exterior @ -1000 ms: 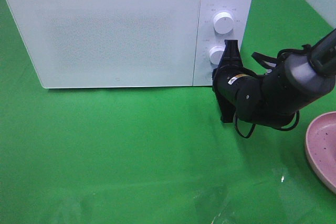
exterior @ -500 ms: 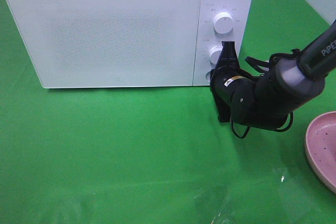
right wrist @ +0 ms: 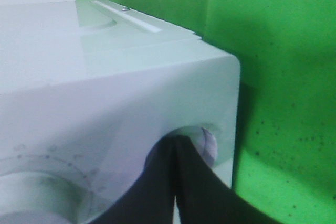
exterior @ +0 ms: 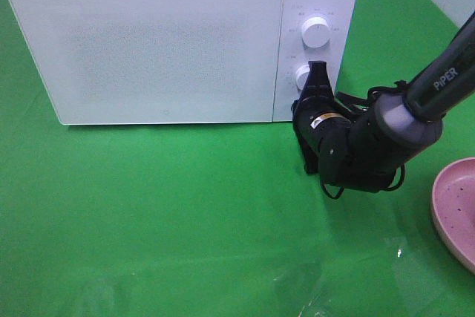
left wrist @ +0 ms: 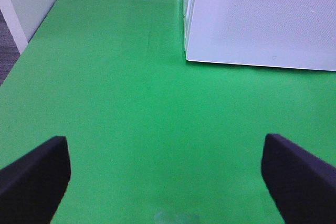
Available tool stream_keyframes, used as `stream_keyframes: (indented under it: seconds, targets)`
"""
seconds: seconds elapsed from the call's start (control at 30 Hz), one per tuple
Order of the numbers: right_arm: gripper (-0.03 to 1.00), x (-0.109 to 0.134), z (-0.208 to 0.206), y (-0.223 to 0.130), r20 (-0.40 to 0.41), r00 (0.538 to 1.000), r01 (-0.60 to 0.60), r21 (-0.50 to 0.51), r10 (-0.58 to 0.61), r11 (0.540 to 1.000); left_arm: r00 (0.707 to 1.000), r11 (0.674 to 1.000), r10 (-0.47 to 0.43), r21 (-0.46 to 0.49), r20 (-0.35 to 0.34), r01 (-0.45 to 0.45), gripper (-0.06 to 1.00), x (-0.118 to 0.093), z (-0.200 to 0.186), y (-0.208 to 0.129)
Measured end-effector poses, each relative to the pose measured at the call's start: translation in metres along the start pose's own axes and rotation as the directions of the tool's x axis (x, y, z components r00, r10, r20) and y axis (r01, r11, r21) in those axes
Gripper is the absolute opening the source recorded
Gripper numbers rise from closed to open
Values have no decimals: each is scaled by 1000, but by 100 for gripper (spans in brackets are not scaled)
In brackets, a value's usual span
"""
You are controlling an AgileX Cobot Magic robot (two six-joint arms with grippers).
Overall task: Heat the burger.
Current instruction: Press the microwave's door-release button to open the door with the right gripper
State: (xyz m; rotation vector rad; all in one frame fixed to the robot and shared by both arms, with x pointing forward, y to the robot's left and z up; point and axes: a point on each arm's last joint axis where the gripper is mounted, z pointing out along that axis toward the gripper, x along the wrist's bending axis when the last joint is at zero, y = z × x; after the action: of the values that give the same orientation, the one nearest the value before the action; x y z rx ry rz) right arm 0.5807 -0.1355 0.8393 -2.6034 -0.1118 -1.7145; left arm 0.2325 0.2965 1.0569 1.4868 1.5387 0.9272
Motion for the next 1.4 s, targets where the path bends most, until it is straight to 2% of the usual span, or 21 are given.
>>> stream_keyframes:
  seconds: [0.43, 0.77, 1.3, 1.4]
  targets:
    - [0, -2, 4, -1, -2, 1000, 7, -6, -7, 1000, 1000, 1000, 0, 0, 0, 0, 91, 0, 0, 0]
    - [0, 1, 4, -2, 63, 998, -12, 17, 10, 1000, 1000, 1000, 0, 0, 0, 0, 91, 0, 0, 0]
    - [0, 20, -24, 10, 64, 997, 35, 71, -40, 997, 1000, 1000, 0, 0, 0, 0, 91, 0, 0, 0]
    - [0, 20, -33, 12, 98, 993, 58, 103, -68, 993, 1000, 1000, 0, 0, 0, 0, 91, 0, 0, 0]
